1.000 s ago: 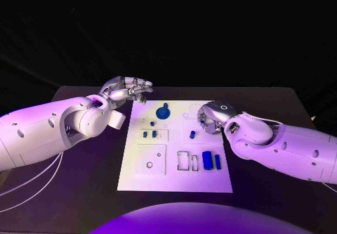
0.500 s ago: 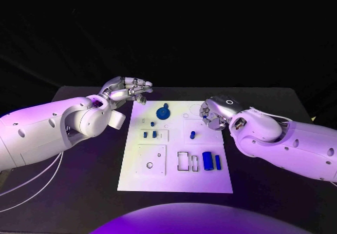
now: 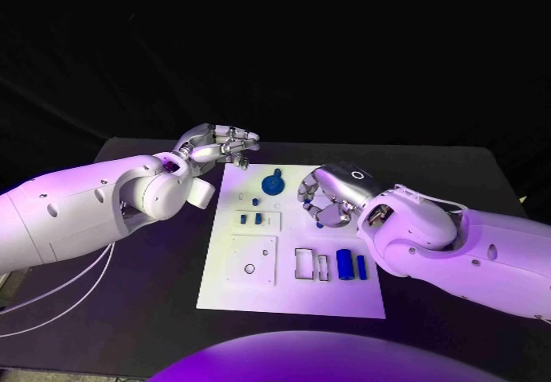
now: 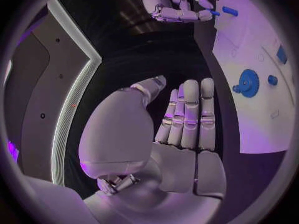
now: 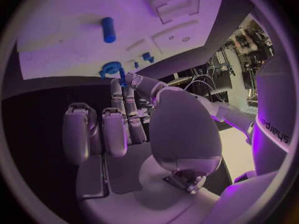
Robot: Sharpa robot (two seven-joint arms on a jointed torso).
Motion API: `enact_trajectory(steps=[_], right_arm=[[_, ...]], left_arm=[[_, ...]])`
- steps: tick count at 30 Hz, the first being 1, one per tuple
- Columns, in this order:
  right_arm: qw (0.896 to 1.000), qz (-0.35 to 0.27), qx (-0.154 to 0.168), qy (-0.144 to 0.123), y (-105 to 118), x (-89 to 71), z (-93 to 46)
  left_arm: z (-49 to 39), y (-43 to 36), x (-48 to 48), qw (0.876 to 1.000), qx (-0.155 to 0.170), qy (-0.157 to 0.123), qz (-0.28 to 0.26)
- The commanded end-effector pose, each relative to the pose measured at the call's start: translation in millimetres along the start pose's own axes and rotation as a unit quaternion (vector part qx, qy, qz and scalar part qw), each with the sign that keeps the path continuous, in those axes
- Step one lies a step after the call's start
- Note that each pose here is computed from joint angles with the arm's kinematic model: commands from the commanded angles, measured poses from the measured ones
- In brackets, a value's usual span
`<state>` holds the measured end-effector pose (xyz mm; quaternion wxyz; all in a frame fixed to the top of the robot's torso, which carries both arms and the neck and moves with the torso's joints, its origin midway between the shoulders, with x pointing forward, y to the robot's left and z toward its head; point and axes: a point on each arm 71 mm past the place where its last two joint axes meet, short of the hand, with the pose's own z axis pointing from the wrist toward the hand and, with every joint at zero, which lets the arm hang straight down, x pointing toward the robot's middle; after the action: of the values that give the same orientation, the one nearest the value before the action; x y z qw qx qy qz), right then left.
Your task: Assemble the parts on the task board
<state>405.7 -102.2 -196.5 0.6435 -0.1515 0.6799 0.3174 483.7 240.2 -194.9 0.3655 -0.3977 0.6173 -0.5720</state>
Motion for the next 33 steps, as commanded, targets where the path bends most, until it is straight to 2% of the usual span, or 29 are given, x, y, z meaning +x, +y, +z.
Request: enact_trajectory(steps=[1,6,16,26,33], right_arm=[[0.999,0.016,-0.029,0.004,18.5,7.5,2.9],[0.998,0.031,-0.051,0.017,37.8,27.0,6.0],[0.996,0.051,-0.062,0.030,54.7,60.4,3.9],[0.996,0.058,-0.063,0.038,57.8,77.1,2.8],[0.995,0.062,-0.062,0.039,57.8,83.3,2.2]], left_arm=[[2.8,-1.1,4.5,1.000,0.005,0.009,-0.004],[6.1,-1.0,9.9,1.000,0.006,0.014,-0.006],[10.4,-0.7,15.6,1.000,0.006,0.020,-0.006],[11.5,-0.3,14.7,1.000,0.005,0.019,-0.004],[11.8,-0.3,15.2,1.000,0.005,0.020,-0.003]])
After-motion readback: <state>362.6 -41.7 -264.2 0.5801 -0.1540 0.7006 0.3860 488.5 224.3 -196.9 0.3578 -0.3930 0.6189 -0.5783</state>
